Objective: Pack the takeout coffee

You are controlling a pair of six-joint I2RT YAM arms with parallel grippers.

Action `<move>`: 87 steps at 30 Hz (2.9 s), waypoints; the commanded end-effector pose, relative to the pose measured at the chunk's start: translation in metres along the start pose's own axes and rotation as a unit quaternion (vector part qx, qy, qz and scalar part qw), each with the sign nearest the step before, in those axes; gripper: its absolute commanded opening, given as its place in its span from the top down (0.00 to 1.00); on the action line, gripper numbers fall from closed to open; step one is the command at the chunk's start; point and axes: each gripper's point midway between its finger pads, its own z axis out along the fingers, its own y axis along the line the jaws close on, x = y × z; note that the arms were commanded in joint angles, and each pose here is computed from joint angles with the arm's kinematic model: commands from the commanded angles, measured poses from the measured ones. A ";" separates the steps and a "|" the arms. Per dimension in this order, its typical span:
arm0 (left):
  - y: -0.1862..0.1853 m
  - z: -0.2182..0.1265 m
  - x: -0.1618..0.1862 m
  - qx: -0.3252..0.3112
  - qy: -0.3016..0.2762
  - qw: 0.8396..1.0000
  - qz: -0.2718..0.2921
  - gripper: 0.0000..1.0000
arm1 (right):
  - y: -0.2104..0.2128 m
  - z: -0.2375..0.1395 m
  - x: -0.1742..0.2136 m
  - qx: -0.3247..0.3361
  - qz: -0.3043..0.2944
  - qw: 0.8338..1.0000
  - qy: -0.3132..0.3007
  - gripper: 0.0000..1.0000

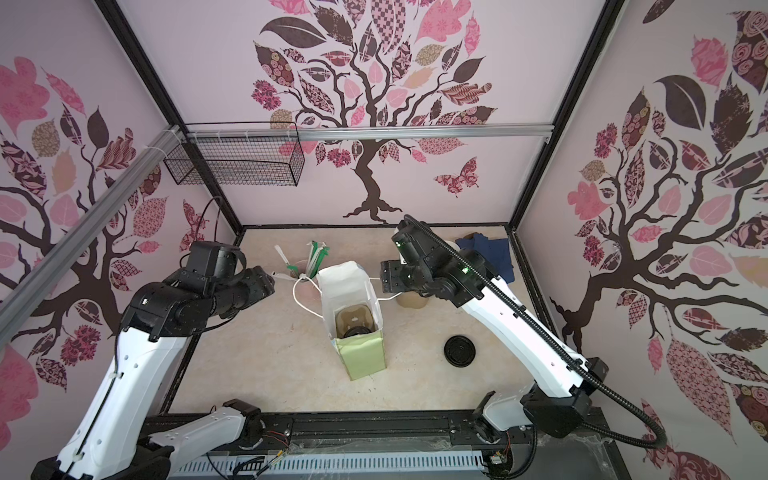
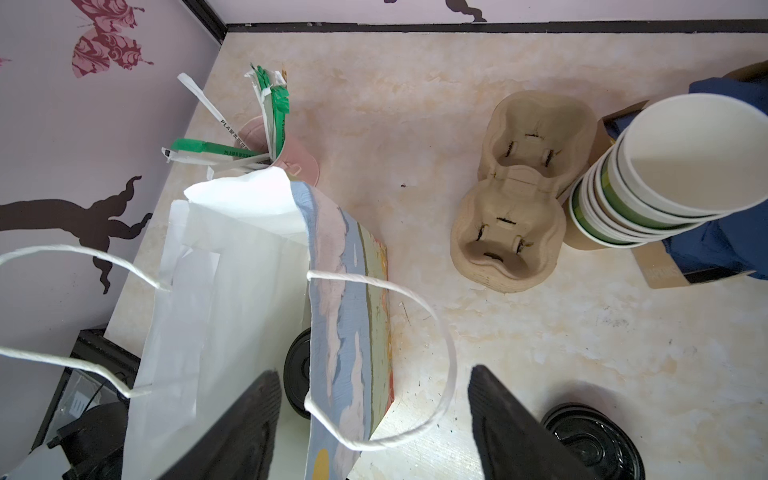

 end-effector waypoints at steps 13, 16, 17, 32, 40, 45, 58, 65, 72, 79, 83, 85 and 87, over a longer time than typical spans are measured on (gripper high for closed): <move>-0.024 0.030 -0.024 0.033 0.006 0.999 0.019 0.43 | -0.019 -0.008 0.011 -0.006 0.040 0.999 -0.007 0.26; -0.029 0.024 -0.019 0.053 0.016 0.998 0.021 0.43 | 0.001 -0.010 0.006 -0.058 0.021 0.998 -0.003 0.25; -0.031 0.021 -0.017 0.063 0.016 0.998 0.022 0.42 | 0.008 -0.011 0.006 -0.074 0.013 0.997 -0.001 0.24; -0.078 -0.056 -0.011 0.254 0.021 0.967 0.004 0.25 | 0.038 -0.005 -0.001 -0.132 -0.073 0.988 0.021 0.22; -0.031 -0.006 -0.033 0.095 -0.050 0.994 0.007 0.24 | -0.004 0.001 -0.016 -0.032 -0.006 0.998 -0.049 0.22; -0.013 0.023 -0.045 -0.002 -0.046 0.999 -0.019 0.30 | -0.035 0.002 -0.026 0.003 0.040 0.996 -0.074 0.21; -0.052 0.108 -0.044 0.005 0.038 0.998 -0.042 0.44 | -0.050 -0.018 -0.027 0.010 0.076 0.991 -0.112 0.22; -0.040 0.137 -0.046 -0.042 0.045 0.998 -0.026 0.53 | -0.052 -0.024 -0.023 0.009 0.077 0.990 -0.116 0.22; -0.052 0.157 -0.053 -0.029 0.044 0.998 -0.019 0.63 | -0.054 -0.030 -0.022 0.009 0.083 0.989 -0.122 0.22; -0.050 0.165 -0.051 -0.038 0.051 0.998 -0.019 0.78 | -0.056 -0.033 -0.021 0.011 0.088 0.988 -0.125 0.22; -0.050 0.166 -0.050 -0.039 0.053 0.998 -0.020 0.85 | -0.056 -0.033 -0.020 0.010 0.091 0.988 -0.124 0.22; -0.049 0.165 -0.050 -0.041 0.052 0.998 -0.021 0.90 | -0.056 -0.032 -0.020 0.009 0.090 0.988 -0.123 0.21; -0.049 0.163 -0.052 -0.041 0.049 0.998 -0.021 0.95 | -0.055 -0.032 -0.020 0.008 0.090 0.988 -0.123 0.22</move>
